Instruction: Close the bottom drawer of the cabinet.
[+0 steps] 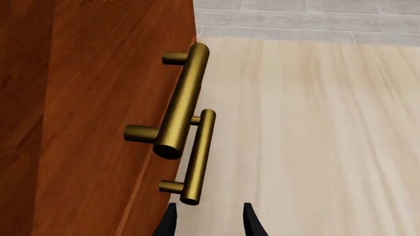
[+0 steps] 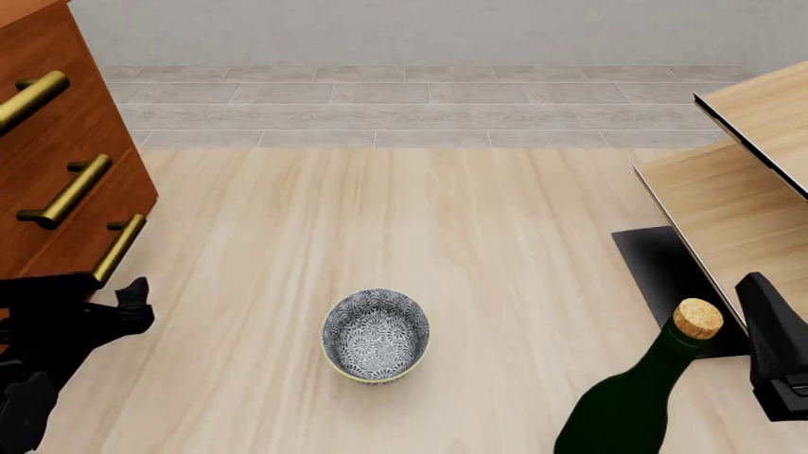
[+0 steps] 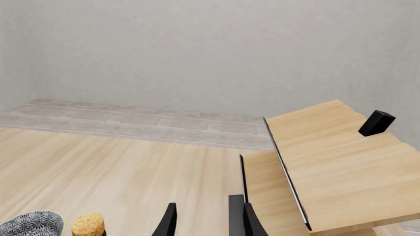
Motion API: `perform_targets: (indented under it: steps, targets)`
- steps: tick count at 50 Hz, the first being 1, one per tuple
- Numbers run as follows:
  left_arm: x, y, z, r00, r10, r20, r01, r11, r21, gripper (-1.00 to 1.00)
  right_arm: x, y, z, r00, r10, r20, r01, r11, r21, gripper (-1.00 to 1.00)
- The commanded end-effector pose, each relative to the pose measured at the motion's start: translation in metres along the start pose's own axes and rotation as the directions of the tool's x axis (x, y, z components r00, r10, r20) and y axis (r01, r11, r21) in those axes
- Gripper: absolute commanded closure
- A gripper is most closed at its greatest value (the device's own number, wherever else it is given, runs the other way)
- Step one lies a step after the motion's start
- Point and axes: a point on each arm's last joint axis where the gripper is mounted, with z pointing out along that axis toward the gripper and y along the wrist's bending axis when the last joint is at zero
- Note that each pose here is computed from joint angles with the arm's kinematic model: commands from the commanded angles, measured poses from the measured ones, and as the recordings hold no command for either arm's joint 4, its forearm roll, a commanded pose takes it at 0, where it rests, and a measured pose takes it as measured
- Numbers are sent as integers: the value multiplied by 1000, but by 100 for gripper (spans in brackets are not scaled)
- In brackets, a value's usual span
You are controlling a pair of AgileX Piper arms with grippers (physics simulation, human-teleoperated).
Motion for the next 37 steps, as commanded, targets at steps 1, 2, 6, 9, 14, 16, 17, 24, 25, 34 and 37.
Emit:
perform_targets:
  steps: [1,2,6,9,14,16,17,24,25,34,37]
  targets:
    - [0,8,0,1000,-1,1,1,999,-39,-100,0,0,0,1000,0,0,0,1000,0,-100]
    - [0,8,0,1000,-1,1,1,999,-40,-100,0,0,0,1000,-1,0,1,1000,0,-100]
    - [0,9,1,1000,4,2,-4,999,-44,-100,0,0,0,1000,-1,0,1,1000,0,-100]
    - [-1,10,1,1000,6,4,-5,999,-48,-100,0,0,0,1000,-1,0,1,1000,0,-100]
    - [-1,12,3,1000,7,6,-7,998,-56,-100,0,0,0,1000,-2,0,2,1000,0,-100]
    - [-1,13,3,1000,6,6,-6,998,-59,-100,0,0,0,1000,-2,1,2,1000,0,-100]
    - [-1,12,3,1000,8,7,-8,998,-59,-100,0,0,0,1000,-2,0,2,1000,0,-100]
    - [-2,13,3,1000,16,8,-15,998,-60,-100,0,0,0,1000,-2,0,2,1000,0,-100]
    - [-2,13,3,1000,18,8,-17,998,-61,-100,0,0,0,1000,-2,1,2,1000,0,-100]
    - [-1,14,3,1000,26,6,-25,997,-68,-100,0,0,0,1000,-2,1,2,1000,0,-100]
    - [-1,15,3,1000,28,6,-27,997,-68,-100,0,0,0,1000,-3,2,3,1000,0,-100]
